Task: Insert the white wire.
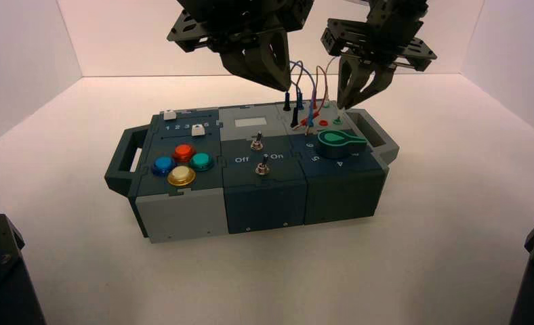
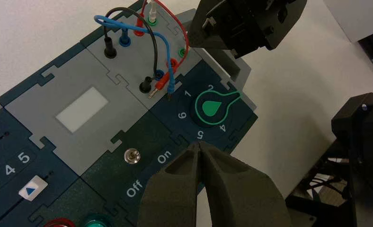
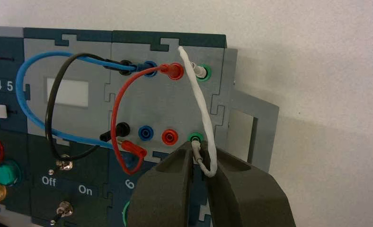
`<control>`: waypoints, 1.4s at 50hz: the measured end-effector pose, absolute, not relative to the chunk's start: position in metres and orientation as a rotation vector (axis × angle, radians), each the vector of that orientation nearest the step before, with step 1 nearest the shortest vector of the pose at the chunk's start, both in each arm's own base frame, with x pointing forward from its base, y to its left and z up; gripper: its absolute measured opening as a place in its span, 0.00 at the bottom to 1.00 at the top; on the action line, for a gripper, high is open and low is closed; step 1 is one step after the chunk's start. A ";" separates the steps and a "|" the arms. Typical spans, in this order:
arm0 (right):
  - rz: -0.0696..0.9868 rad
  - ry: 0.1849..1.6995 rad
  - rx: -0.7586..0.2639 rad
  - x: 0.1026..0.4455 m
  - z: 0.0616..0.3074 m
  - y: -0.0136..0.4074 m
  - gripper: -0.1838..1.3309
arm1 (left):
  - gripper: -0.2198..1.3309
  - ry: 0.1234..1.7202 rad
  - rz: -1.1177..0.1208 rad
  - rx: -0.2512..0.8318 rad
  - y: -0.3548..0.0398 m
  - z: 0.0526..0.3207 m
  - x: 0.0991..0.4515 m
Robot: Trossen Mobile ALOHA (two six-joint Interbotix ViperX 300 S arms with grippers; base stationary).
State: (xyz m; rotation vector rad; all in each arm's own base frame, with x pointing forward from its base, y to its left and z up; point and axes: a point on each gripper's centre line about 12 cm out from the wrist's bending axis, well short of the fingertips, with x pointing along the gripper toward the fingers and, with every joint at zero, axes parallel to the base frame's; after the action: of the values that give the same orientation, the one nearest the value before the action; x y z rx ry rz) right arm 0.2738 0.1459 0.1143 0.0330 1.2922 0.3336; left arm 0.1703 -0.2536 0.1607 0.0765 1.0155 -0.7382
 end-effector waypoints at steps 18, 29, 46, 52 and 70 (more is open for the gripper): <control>0.345 1.312 0.009 0.274 0.102 0.154 0.14 | 0.04 1.018 -0.737 0.078 -0.255 0.159 0.171; 0.355 1.317 0.000 0.277 0.100 0.160 0.14 | 0.04 1.018 -0.738 0.079 -0.255 0.160 0.171; 0.370 1.304 -0.030 0.276 0.102 0.160 0.14 | 0.04 1.013 -0.737 0.083 -0.254 0.160 0.173; 0.387 1.278 -0.067 0.274 0.107 0.160 0.26 | 0.04 1.011 -0.719 0.080 -0.250 0.160 0.178; 0.417 1.261 -0.103 0.265 0.123 0.159 0.53 | 0.04 0.976 -0.693 0.056 -0.238 0.169 0.187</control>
State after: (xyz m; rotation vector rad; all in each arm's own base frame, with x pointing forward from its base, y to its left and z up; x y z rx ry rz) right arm 0.2654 0.1593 0.1226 -0.1029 1.2610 0.4172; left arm 0.1867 -0.2379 0.1694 0.0557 0.9756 -0.6933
